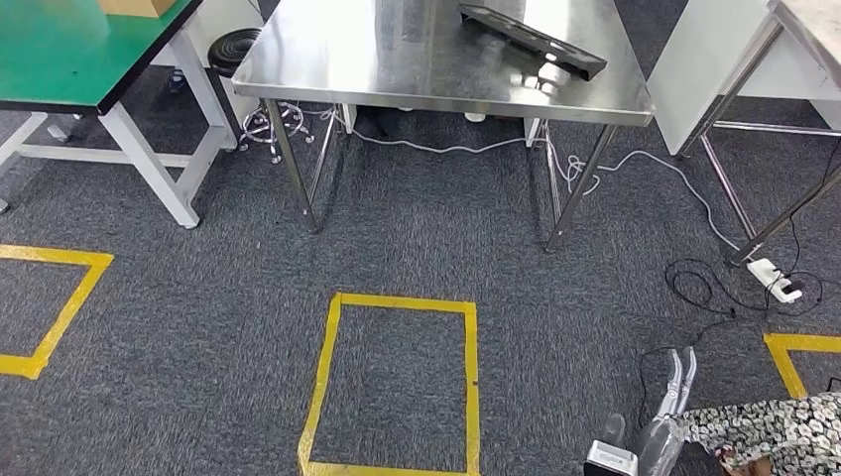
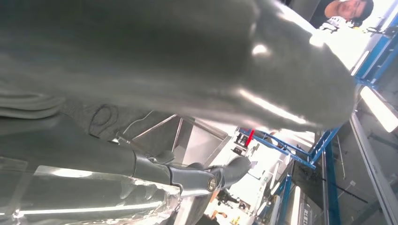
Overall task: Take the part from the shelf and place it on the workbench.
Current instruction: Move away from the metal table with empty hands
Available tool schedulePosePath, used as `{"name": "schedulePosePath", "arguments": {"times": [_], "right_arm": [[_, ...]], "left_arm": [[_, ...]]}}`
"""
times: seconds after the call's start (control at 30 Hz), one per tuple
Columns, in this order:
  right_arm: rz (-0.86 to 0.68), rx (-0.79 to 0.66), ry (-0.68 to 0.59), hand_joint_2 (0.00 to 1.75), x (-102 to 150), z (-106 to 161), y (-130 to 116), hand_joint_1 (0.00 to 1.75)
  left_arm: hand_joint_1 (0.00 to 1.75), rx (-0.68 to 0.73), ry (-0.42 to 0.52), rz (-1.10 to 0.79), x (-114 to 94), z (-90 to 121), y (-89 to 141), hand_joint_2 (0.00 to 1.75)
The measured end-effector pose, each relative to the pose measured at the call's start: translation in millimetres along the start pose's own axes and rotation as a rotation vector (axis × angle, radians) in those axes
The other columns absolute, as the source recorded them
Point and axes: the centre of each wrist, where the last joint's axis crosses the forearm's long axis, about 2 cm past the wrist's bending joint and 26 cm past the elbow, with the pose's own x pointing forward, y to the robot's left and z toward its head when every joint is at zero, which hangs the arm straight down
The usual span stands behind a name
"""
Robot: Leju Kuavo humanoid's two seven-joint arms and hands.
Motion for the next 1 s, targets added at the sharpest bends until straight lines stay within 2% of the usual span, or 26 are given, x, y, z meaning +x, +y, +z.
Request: {"name": "schedulePosePath", "arguments": {"times": [1.0], "right_arm": [[0.022,-0.027,0.020,0.00,1.4,4.0,-11.2,0.00]], "left_arm": [[0.00,-0.032,-0.009,-0.040,1.2,0.0,-2.0,0.00]]}}
